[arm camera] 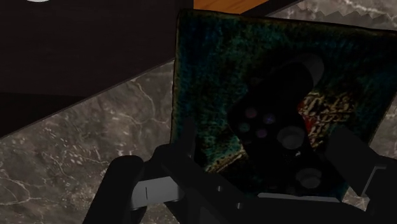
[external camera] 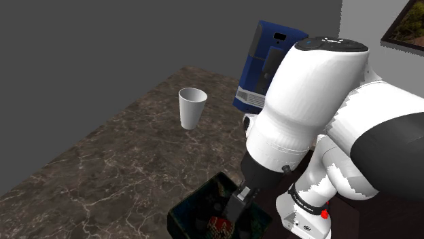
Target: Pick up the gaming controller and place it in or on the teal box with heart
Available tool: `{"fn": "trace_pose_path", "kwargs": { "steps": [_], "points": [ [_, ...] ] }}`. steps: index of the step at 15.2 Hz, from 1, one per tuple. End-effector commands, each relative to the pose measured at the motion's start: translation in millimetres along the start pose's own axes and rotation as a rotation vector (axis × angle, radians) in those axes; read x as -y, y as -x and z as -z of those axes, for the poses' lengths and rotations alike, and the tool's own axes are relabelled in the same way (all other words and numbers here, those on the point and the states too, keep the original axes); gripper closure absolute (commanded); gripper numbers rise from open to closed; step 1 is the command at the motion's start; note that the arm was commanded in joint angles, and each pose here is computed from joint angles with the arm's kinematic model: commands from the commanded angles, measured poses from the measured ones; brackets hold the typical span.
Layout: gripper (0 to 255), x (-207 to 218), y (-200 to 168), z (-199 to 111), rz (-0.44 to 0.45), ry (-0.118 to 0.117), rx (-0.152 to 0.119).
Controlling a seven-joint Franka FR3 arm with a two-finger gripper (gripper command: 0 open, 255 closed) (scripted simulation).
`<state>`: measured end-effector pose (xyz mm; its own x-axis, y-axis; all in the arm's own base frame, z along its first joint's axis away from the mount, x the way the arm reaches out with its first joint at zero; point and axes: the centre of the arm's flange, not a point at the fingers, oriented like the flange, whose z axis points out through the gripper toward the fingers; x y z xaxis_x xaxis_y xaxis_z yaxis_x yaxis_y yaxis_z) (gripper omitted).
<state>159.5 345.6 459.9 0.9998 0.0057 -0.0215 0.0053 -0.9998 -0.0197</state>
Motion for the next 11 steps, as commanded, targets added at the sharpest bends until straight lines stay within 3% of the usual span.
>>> {"fn": "trace_pose_path", "kwargs": {
  "steps": [1, 3, 11],
  "points": [
    [0, 1, 0, 21, 0.0, 0.0, 0.0],
    [0, 1, 0, 44, 0.0, 0.0, 0.0],
    [0, 1, 0, 44, 0.0, 0.0, 0.0]
  ]
}}
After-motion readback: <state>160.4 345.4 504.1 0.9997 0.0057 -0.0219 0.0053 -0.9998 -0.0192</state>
